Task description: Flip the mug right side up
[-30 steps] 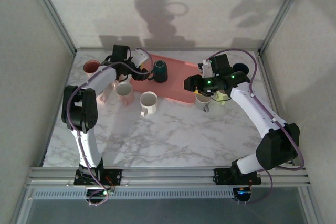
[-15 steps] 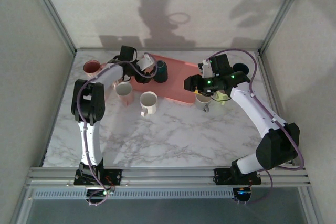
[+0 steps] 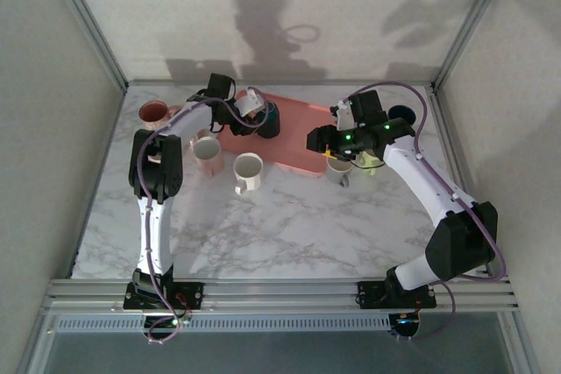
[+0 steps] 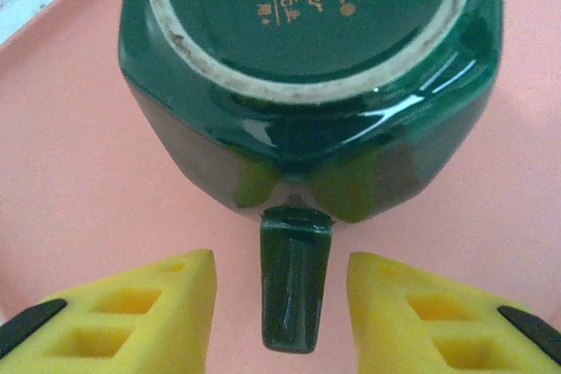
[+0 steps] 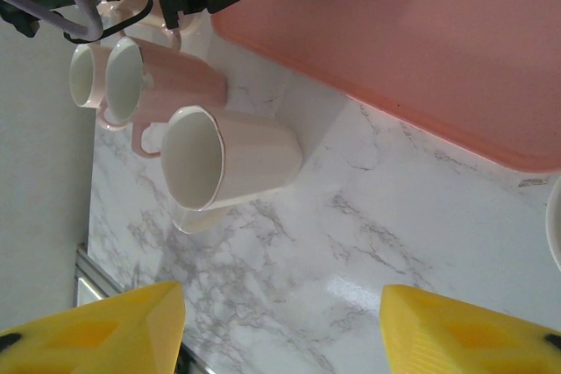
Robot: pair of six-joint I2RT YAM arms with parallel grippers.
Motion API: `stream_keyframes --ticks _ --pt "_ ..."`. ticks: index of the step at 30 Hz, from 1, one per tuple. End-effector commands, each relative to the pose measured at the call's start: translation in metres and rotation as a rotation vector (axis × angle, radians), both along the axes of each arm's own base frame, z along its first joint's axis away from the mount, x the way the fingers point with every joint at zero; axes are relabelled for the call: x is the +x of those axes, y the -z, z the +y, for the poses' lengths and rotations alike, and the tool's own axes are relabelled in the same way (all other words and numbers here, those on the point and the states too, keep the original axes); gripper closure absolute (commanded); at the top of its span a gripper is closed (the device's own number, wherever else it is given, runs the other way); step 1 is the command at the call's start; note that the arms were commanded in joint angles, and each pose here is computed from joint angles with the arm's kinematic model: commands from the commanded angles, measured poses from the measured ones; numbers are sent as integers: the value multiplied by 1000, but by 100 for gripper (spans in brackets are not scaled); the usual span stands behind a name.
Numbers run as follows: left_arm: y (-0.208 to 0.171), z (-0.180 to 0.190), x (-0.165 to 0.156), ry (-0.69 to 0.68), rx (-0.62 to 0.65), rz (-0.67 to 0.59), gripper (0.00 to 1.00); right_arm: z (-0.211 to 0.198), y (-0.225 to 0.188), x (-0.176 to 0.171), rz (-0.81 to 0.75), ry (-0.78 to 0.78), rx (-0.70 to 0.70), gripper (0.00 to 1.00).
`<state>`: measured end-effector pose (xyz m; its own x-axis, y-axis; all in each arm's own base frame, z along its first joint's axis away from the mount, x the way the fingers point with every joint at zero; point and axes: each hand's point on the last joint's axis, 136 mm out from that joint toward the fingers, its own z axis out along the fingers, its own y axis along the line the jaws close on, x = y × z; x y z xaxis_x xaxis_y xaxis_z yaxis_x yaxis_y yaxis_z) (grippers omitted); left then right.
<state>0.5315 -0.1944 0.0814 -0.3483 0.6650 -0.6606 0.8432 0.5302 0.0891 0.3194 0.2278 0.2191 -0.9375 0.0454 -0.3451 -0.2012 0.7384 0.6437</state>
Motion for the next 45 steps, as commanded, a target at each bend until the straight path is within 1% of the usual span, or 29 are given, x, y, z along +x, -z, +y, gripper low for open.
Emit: stream_keyframes --ticks 1,4,6,8,9,12,13,18,22,24,33,37,45 --pt "9 -3 -6 27 23 34 62 1 -9 5 -12 -9 25 38" --pt "13 -5 -8 37 27 45 68 0 -9 5 -10 -7 27 39" --pt "15 -5 -7 38 33 46 70 0 -10 5 -11 -8 29 38" --pt "14 -6 -5 35 35 41 78 -1 -11 5 -13 -6 30 39" --pt "12 -7 -5 33 32 38 81 -1 -11 5 -13 -7 29 39" --pt "1 -9 -1 21 9 15 86 -3 -10 5 -10 -3 28 38" --pt "-3 -10 0 16 -3 6 89 -3 -9 5 -9 -1 28 39" --pt "-21 -16 1 -11 -71 -7 99 -3 -9 5 -11 1 32 39" --pt "-40 -22 -3 -41 -149 -3 100 -5 -9 3 -17 6 33 38" --pt "-55 -25 -6 -55 -188 -22 100 -6 -10 1 -20 6 33 39" --pt "-144 -41 -26 -107 -372 -114 100 -11 -14 -7 -52 19 40 39" --pt "-180 -50 -36 -158 -455 -102 100 -8 -21 -12 -72 7 83 39" --pt "-247 -71 -62 -190 -594 -123 100 2 -40 -17 -97 -17 198 40"
